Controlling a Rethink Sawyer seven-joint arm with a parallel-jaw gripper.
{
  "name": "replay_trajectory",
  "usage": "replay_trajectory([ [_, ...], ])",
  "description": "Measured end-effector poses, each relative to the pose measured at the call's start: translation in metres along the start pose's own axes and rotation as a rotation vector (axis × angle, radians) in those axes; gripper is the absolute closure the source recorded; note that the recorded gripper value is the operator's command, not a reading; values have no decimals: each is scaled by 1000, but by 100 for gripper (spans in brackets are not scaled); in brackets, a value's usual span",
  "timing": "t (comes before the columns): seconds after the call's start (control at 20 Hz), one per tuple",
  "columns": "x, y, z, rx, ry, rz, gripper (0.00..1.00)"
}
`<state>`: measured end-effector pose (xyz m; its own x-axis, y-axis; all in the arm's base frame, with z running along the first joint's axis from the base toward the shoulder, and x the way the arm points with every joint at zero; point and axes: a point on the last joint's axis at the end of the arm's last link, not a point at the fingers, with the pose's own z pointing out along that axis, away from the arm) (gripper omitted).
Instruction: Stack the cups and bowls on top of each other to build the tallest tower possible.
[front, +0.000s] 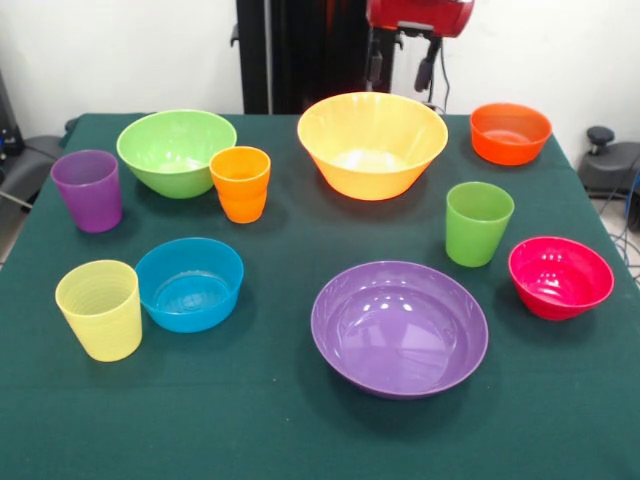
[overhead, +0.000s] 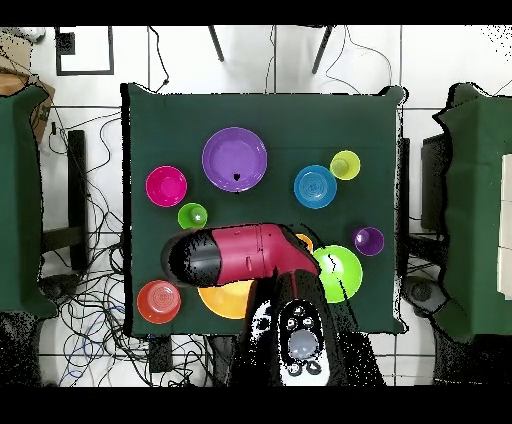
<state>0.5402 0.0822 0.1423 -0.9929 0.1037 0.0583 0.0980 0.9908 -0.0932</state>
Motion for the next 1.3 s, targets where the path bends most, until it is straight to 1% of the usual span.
replay_trajectory([
  [0.15, 1, 3, 0, 0, 1, -5, 0],
  [1.05, 3, 3, 1, 1, 3, -7, 0],
  [1.3, 6, 4, 2, 16, 0, -30, 0],
])
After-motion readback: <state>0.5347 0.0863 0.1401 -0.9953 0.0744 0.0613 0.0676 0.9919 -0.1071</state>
